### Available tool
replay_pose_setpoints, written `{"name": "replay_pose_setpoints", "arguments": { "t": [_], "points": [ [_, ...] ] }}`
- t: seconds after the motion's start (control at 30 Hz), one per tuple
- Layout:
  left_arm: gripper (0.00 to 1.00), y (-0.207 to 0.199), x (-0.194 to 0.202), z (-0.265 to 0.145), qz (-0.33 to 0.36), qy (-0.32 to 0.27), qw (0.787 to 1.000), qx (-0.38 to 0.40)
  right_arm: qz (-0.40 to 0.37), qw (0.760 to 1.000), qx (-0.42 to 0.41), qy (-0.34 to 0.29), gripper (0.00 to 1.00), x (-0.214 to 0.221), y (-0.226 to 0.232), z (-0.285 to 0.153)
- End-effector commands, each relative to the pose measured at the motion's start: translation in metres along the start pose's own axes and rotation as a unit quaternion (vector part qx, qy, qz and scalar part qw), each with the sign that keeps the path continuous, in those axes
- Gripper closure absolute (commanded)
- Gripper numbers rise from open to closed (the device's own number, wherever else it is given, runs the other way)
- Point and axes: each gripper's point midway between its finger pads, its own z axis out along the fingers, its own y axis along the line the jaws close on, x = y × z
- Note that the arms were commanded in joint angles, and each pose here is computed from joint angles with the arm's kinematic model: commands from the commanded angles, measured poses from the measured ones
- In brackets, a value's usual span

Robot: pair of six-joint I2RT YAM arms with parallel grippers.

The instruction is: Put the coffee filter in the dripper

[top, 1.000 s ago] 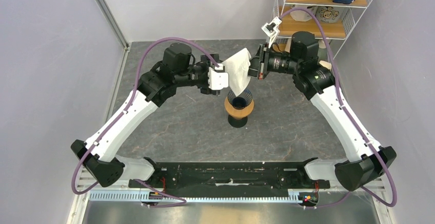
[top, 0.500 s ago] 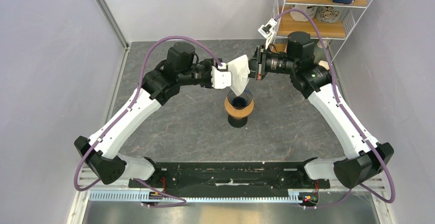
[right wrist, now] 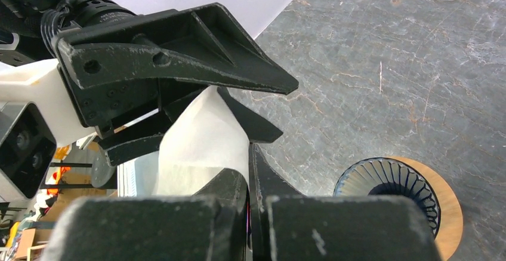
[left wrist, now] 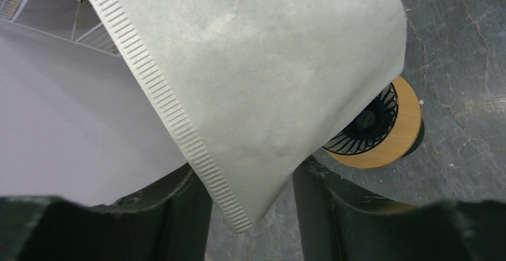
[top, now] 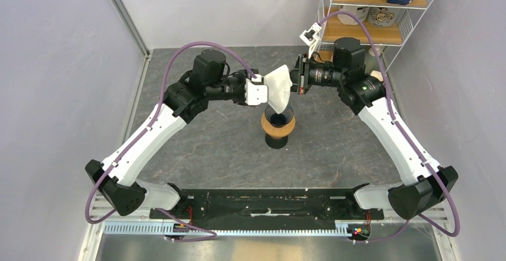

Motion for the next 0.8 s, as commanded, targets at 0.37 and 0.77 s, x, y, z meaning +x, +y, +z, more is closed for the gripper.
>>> {"name": "replay_pose_setpoints", "arguments": {
  "t": [0.37, 0.77],
  "points": [
    [0.11, 0.023, -0.016, -0.008, 0.033, -0.027, 0.996, -0.074, 0.036, 0.999, -0.032, -0.005, 1.0, -0.003, 0.014, 0.002],
    [0.21, 0.012, -0.032, -0.008, -0.012, -0.06, 0.997, -0.041, 0.008, 1.0, -0.017, -0.004, 1.0, 0.0, 0.009, -0.001]
  ]
}}
